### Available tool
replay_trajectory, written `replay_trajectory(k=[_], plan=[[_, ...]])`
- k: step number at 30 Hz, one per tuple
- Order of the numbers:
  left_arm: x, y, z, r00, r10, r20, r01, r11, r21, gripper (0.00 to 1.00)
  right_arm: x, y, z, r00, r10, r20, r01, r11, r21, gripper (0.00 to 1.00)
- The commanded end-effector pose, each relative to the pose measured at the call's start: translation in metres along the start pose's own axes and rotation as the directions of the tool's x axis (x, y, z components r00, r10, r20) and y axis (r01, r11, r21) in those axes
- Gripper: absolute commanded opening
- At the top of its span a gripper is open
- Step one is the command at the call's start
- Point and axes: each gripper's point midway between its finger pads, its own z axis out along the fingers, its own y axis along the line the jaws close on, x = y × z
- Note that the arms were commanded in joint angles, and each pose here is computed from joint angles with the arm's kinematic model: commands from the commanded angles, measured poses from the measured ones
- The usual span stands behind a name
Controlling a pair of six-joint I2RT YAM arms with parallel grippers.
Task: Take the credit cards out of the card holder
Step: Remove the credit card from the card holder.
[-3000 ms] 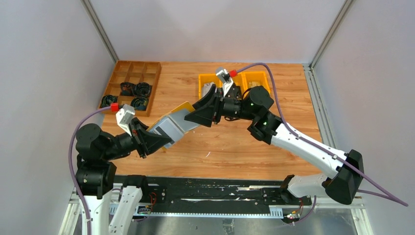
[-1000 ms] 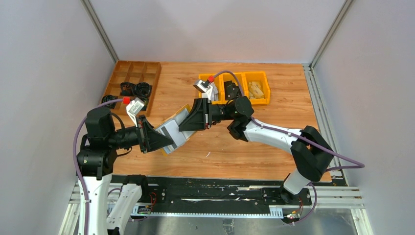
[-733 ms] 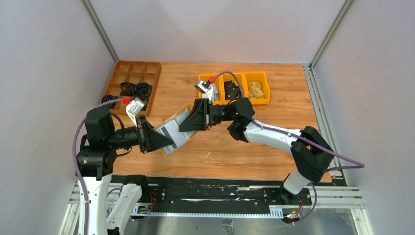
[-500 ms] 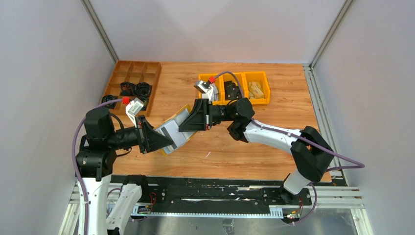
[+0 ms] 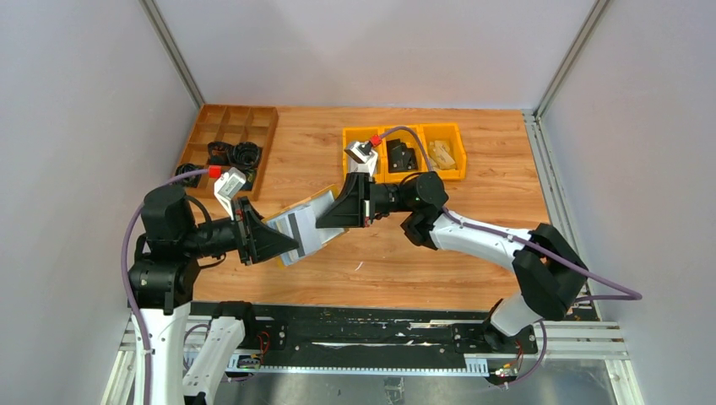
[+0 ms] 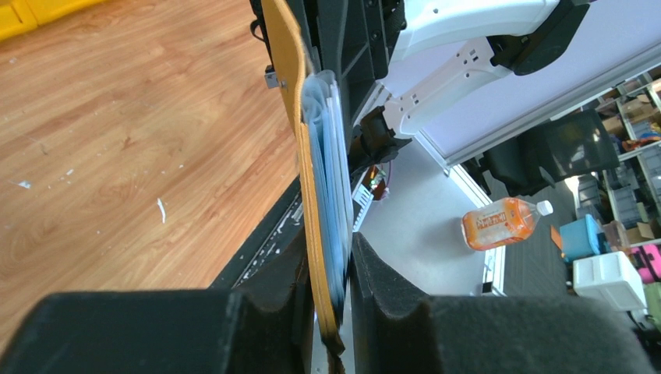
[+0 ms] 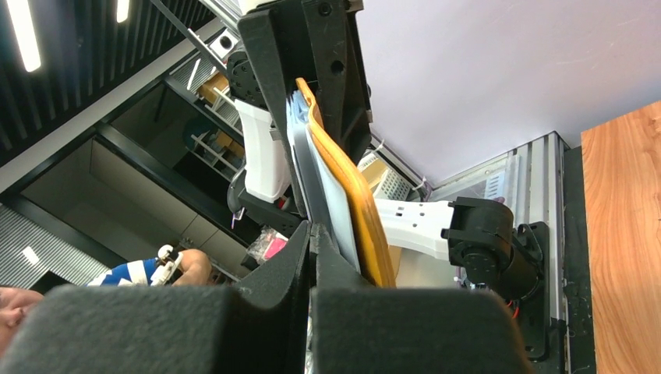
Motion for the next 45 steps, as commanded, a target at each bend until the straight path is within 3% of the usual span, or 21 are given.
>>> replay_trajectory(k=[1,8,16,21,28,30,39,45], plan=[[-0.01,-0.017,-0.003,0.997,0.073,0.022,-0.074,0.996,0.044,0.25,-0.005,0.004,-0.01,1.0,-0.026,0.016,0.026,1.0,0.001,0.0],[-0.01,-0.016,-0.003,0.998,0.065,0.021,-0.066,0.997,0.041,0.24,-0.006,0.008,-0.012,0.999,-0.033,0.035,0.033,0.999,-0.006,0.0],[-0.011,-0.015,-0.003,0.998,0.063,0.023,-0.064,0.997,0.035,0.05,-0.011,0.019,-0.014,0.996,-0.068,0.05,0.069,0.998,-0.01,0.0],[-0.013,-0.013,-0.002,0.998,0.062,0.031,-0.063,0.998,0.024,0.0,-0.002,0.017,-0.005,0.997,-0.066,0.031,0.066,0.998,-0.014,0.25],[-0.015,-0.016,-0.003,0.997,0.068,0.038,-0.069,0.997,0.024,0.0,0.001,0.014,0.007,0.998,-0.063,0.014,0.064,0.998,-0.029,0.34],[-0.015,-0.016,-0.003,0.997,0.07,0.04,-0.071,0.997,0.021,0.0,0.0,0.017,0.009,0.998,-0.068,0.011,0.069,0.997,-0.036,0.32],[-0.015,-0.001,-0.002,0.996,0.073,0.051,-0.071,0.996,-0.044,0.0,-0.015,0.025,-0.01,0.994,-0.104,0.034,0.104,0.995,-0.006,0.0],[-0.017,0.007,-0.002,0.995,0.085,0.057,-0.079,0.993,-0.089,0.0,-0.029,0.018,-0.036,0.99,-0.128,0.064,0.124,0.99,0.06,0.0]])
